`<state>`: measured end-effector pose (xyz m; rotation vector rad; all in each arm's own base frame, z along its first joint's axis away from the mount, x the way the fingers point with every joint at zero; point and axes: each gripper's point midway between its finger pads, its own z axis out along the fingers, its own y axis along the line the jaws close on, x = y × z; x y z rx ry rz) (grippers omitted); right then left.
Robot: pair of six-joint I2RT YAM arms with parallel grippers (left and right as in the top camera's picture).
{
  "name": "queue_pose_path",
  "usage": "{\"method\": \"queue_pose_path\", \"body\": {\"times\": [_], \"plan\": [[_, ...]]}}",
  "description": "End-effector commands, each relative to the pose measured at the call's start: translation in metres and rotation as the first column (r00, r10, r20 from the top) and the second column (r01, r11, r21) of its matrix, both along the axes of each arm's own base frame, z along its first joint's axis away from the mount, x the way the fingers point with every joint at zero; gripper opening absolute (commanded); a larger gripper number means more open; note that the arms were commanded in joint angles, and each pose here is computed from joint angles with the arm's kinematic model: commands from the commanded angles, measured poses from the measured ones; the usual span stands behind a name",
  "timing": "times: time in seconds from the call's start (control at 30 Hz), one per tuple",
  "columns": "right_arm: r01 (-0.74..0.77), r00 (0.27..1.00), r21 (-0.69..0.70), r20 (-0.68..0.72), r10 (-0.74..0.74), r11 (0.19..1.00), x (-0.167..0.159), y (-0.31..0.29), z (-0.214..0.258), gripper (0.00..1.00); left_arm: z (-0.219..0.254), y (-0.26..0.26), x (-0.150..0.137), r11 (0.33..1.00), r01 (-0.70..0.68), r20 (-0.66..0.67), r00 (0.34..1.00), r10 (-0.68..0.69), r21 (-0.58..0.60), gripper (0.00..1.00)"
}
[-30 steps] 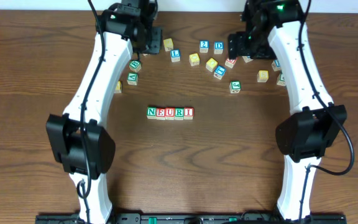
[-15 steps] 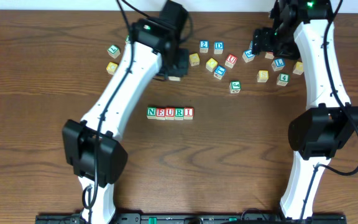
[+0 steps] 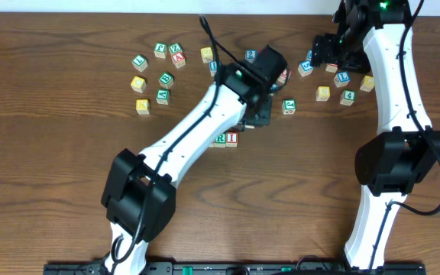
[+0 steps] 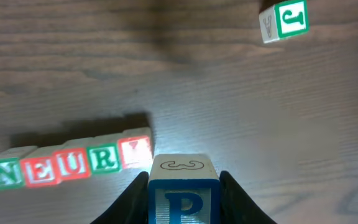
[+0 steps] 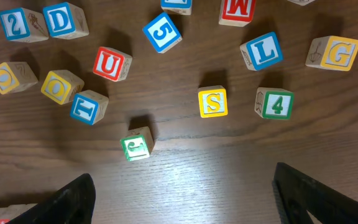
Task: Spell out NEURIPS
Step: 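Carry the blue P block forward with the left gripper toward the row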
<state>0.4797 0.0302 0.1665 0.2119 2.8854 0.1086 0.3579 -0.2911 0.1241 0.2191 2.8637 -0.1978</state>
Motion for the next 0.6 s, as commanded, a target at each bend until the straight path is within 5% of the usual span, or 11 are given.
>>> {"method": "queue_pose_path", "body": {"times": [0.0, 0.57], "plan": [[-0.007, 1.000, -0.011, 0.001, 0.007, 1.000, -0.002, -0.004, 0.003, 0.87, -0.007, 0.005, -0.002, 0.998, -0.044, 0.029, 0.999, 0.043, 0.039, 0.27], [-0.009, 1.000, -0.011, 0.001, 0.009, 1.000, -0.003, -0.003, 0.003, 0.88, -0.071, 0.004, -0.004, 0.982, -0.187, 0.037, 0.982, 0.188, -0.019, 0.27]]}}
